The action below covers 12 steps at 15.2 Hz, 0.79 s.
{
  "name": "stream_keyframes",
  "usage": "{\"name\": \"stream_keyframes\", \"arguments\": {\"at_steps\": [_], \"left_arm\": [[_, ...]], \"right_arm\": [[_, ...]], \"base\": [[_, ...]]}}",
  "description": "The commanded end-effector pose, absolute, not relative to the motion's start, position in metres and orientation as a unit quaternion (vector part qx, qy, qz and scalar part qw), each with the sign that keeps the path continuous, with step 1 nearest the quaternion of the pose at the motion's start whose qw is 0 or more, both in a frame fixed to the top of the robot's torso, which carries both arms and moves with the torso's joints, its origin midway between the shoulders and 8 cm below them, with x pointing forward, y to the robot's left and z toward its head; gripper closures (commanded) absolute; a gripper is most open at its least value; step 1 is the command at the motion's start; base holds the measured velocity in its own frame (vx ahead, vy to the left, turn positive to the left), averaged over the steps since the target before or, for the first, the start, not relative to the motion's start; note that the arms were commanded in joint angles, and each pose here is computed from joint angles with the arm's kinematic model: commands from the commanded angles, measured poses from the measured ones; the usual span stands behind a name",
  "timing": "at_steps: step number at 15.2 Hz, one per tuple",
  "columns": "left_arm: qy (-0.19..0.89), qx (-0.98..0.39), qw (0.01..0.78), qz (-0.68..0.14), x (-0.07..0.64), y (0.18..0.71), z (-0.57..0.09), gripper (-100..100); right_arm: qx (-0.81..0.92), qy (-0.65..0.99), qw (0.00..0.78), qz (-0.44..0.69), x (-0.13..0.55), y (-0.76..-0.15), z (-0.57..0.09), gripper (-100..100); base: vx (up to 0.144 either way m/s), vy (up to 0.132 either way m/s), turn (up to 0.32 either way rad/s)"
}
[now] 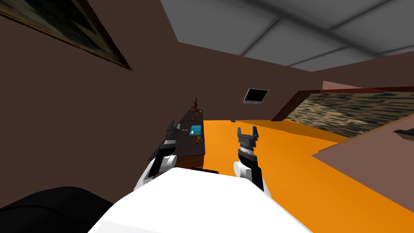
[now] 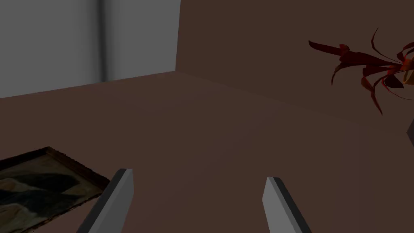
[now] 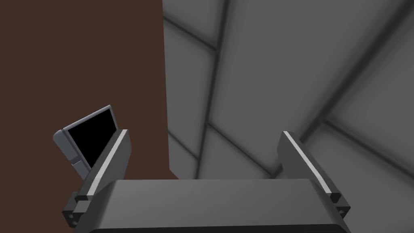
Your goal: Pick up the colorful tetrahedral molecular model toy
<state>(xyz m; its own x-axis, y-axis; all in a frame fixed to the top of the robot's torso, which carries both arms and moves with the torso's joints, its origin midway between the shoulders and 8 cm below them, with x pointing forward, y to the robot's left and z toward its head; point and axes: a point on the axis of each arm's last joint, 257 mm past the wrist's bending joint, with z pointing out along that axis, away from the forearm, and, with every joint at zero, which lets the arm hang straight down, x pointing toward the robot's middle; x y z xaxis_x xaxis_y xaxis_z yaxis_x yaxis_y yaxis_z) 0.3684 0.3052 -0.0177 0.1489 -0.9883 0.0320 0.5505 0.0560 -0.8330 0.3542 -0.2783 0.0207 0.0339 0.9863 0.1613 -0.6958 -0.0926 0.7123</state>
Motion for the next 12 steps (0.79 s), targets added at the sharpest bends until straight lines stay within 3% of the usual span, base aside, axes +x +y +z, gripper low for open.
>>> {"name": "stream_keyframes", "arguments": {"at_steps": [1, 12], "left_arm": [[0.313, -0.362, 0.662, -0.577, 0.371, 0.304, -0.021, -100], [0.411, -0.389, 0.643, -0.516, 0.409, 0.333, -0.084, -100]], "right_arm": [[0.333, 0.218, 0.637, 0.660, 0.354, -0.278, 0.021, 0], [0.333, 0.218, 0.637, 0.660, 0.354, -0.278, 0.021, 0]], "base": [[-0.008, -0.003, -0.023], [-0.018, -0.024, -0.101]]}}
